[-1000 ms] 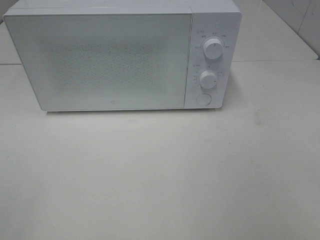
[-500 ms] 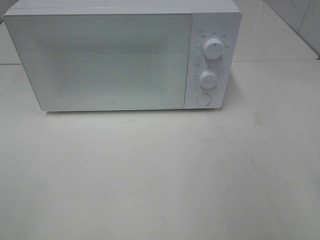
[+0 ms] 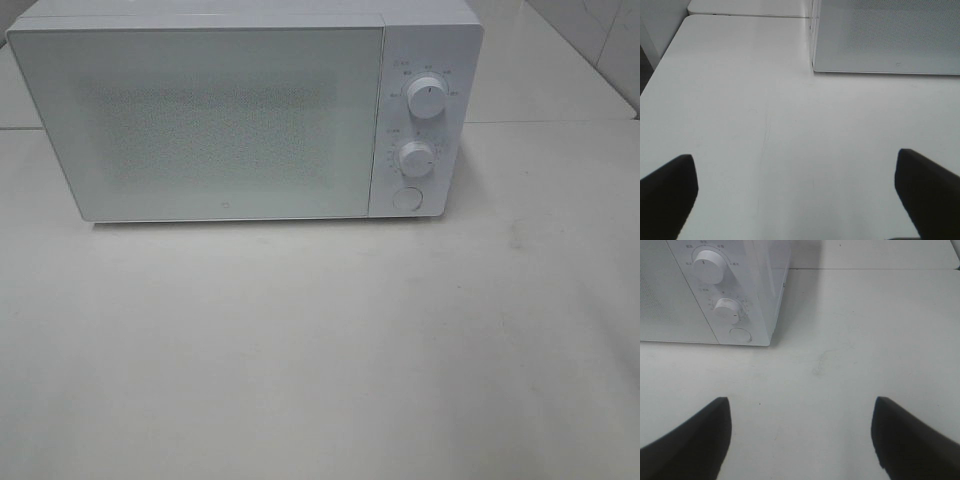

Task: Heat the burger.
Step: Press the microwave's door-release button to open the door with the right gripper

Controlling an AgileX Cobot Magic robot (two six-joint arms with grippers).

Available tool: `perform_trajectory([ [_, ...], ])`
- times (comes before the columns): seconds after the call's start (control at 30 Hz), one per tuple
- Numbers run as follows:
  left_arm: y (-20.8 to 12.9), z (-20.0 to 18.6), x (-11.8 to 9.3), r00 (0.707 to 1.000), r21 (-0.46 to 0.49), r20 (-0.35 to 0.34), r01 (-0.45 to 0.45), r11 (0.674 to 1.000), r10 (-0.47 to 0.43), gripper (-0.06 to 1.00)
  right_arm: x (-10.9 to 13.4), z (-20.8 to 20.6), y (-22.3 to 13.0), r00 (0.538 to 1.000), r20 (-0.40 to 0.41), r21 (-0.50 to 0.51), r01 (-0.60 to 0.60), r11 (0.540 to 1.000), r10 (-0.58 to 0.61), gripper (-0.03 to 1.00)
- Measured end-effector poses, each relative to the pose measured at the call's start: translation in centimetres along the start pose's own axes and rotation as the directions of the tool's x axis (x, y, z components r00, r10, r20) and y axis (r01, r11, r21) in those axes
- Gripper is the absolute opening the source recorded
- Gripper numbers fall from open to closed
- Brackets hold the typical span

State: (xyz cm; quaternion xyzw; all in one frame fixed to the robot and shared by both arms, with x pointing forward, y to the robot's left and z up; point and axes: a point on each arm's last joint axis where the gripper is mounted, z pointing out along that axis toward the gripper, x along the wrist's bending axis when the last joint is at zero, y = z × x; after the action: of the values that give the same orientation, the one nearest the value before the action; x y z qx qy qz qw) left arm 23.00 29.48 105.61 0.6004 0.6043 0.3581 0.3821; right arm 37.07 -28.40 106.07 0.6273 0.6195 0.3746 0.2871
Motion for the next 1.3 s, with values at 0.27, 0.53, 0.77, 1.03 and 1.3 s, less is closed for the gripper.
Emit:
perform_trajectory([
  [0.27,0.0,0.0,0.0,1.000,0.000,0.000,0.000,1.000,0.000,0.99,-0.2,3.2,0.3,1.000,0.007,-0.027,-0.004,1.000,0.004,0.76],
  [0.53,0.0,0.0,0.0,1.000,0.000,0.000,0.000,1.000,0.000,0.99,-0.5,5.9,-0.6,1.000,0.011,-0.128,-0.005,0.992,0.006,0.75],
  [0.77,0.0,0.0,0.0,1.000,0.000,0.000,0.000,1.000,0.000,0.99,-0.8,7.4,-1.7,1.000,0.014,-0.219,-0.001,0.976,0.004,0.75],
  [1.03,0.0,0.0,0.0,1.000,0.000,0.000,0.000,1.000,0.000,0.99,-1.5,10.1,-3.7,0.997,0.062,-0.267,0.065,0.962,-0.050,0.75],
  [1.3,0.0,0.0,0.0,1.000,0.000,0.000,0.000,1.000,0.000,0.99,-1.8,12.0,-4.6,0.995,0.094,-0.267,0.066,0.961,-0.042,0.75],
])
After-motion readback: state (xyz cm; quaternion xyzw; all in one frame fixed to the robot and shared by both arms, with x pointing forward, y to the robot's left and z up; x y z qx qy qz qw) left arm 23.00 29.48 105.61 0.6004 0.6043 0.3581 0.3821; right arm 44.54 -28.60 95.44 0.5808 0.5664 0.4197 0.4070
